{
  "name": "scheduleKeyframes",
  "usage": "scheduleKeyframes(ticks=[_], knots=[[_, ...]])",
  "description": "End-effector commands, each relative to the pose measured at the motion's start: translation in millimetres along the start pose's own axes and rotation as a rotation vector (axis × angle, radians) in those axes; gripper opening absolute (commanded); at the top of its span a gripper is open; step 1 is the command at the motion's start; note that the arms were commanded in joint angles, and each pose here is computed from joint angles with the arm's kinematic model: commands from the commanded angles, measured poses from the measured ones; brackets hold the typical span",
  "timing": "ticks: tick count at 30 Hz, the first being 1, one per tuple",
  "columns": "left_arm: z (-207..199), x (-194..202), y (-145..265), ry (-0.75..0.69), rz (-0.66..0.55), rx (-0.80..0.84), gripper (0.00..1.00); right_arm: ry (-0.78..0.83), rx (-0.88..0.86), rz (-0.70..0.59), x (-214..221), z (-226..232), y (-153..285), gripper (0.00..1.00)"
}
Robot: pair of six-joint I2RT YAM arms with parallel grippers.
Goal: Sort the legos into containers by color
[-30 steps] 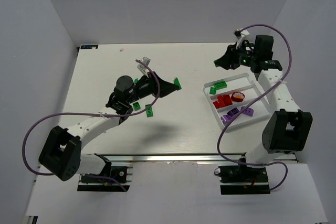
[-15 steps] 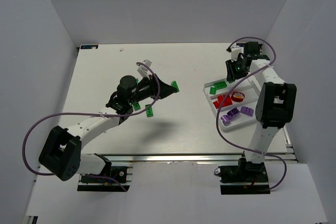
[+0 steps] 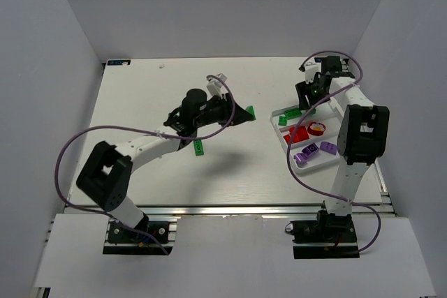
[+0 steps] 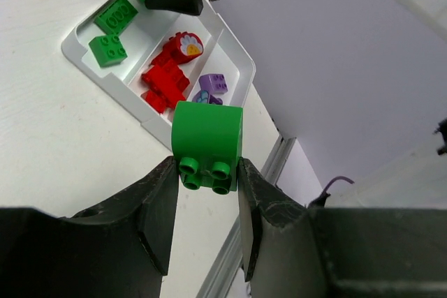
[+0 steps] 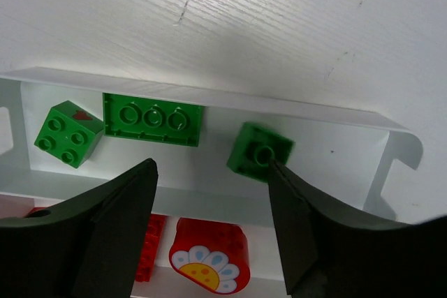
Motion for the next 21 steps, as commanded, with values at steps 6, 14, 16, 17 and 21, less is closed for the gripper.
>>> scheduleKeyframes(ticks=[6, 14, 16, 17, 21], knots=[[-16, -11, -71, -0.1, 0.099, 0.012, 0.1, -0.026, -0.099, -0.3, -9, -14, 73, 0.89], [22, 1, -145, -0.163, 0.197, -0.137, 0.11, 0.039, -0.29, -0.611, 11, -5, 133, 0.78], [29, 2, -159, -0.213, 0.186, -0.177, 0.11, 0.053, -0.32, -0.624, 17, 4, 135, 0.64], [32, 1, -163, -0.214, 0.177, -0.187, 0.11, 0.061, -0.324, -0.635, 15, 6, 138, 0.57], [43, 1, -184, -0.249, 0.132, -0.217, 0.12, 0.058, -0.366, -0.667, 21, 20, 139, 0.15]])
Point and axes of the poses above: each gripper's point midway between its finger pads, its own y axis back along the fingers, its own z axis along the line the jaws close on, x = y × z, the point moved 9 cm from there along y, back along the fingers, and after that the axes turned 11 degrees about y, right-handed, at the moved point
